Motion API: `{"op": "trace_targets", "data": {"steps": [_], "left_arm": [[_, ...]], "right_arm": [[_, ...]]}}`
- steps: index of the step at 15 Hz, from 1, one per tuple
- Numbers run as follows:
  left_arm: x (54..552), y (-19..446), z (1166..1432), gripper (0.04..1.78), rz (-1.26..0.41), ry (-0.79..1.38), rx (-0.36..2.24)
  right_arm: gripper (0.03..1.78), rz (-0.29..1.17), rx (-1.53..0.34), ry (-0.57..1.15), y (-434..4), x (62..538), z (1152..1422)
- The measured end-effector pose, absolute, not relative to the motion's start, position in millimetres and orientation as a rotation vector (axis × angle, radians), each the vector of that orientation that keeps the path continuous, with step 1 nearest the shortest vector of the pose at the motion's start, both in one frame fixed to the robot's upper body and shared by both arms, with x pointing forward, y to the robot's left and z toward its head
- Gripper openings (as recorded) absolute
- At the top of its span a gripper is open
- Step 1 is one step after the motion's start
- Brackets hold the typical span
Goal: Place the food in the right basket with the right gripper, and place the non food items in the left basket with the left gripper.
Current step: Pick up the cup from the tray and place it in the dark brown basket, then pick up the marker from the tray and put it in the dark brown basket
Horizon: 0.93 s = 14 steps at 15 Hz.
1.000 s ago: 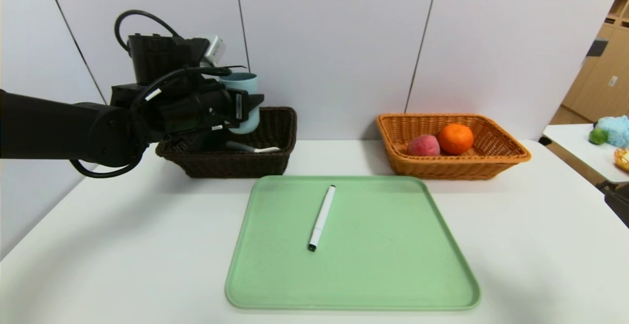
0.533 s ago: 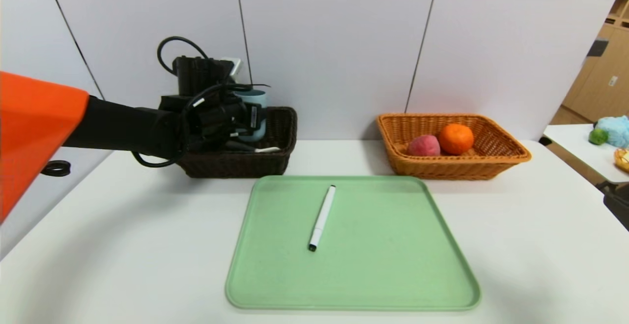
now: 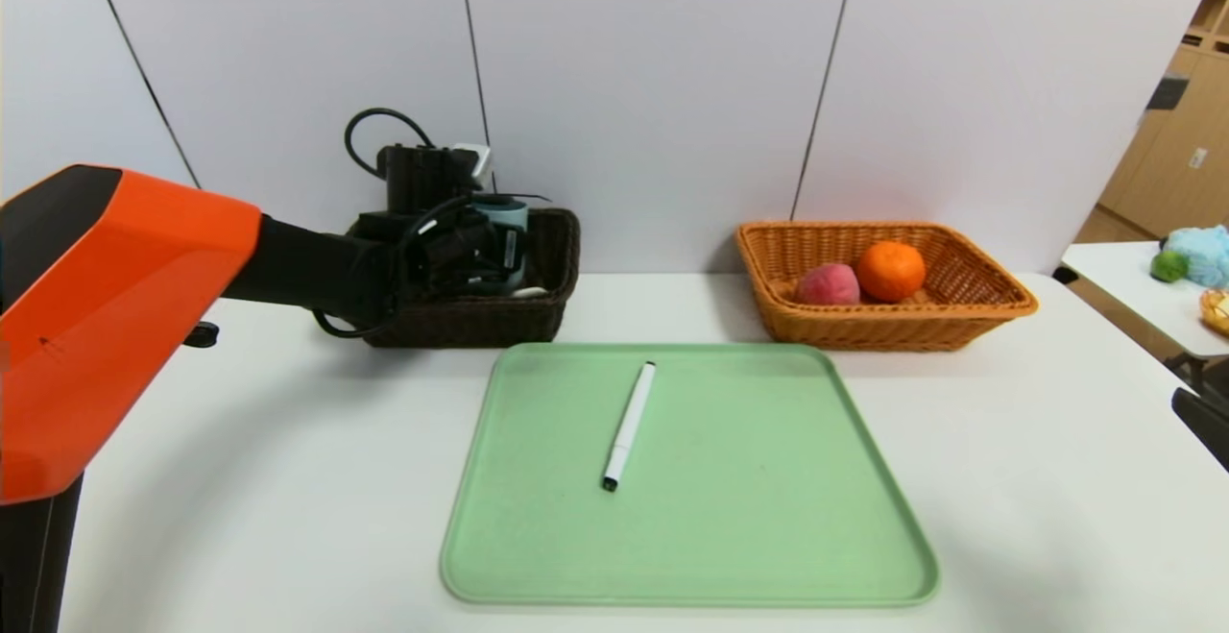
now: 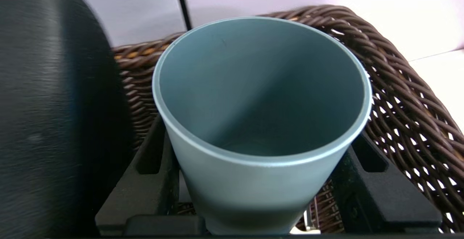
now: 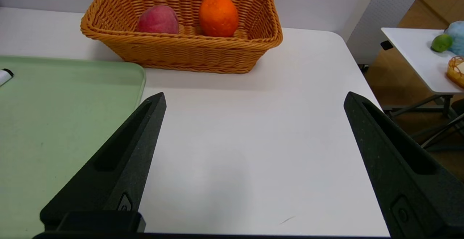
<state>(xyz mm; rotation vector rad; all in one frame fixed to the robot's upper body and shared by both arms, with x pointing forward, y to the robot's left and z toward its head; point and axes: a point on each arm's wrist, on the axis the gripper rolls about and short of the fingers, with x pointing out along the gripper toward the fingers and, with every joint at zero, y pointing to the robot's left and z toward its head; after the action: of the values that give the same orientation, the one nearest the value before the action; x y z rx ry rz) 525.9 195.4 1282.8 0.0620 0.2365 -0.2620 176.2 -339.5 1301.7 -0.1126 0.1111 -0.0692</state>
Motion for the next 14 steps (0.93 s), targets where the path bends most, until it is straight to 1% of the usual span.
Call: {"op": "trace_targets", "data": {"steps": [2,4,6,9,11,14], "left_arm": [[527,196,1281,1.25,-0.259,0.240,0.062],[529,196,1284,1.35,-0.256,0.213,0.053],[531,195,1289,1.43,-0.259,0.159,0.045],[529,195,1293,1.51,-0.260,0.148,0.040],[521,197,1312,1.56,-0.267,0.113,0.008],[495,204,1349,1.61,-0.272,0.052,-0.052]], "right_arm": [[1.69,-0.065,-0.112,0.113,-339,176,1301],[1.69,-0.064,-0.112,0.116,-339,177,1301],[1.69,-0.064,-0.112,0.118,-339,177,1300],[1.69,-0.063,-0.112,0.121,-339,177,1300],[1.69,-0.062,-0.112,0.121,-339,178,1300],[1.69,-0.063,-0.112,0.108,-339,180,1304]]}}
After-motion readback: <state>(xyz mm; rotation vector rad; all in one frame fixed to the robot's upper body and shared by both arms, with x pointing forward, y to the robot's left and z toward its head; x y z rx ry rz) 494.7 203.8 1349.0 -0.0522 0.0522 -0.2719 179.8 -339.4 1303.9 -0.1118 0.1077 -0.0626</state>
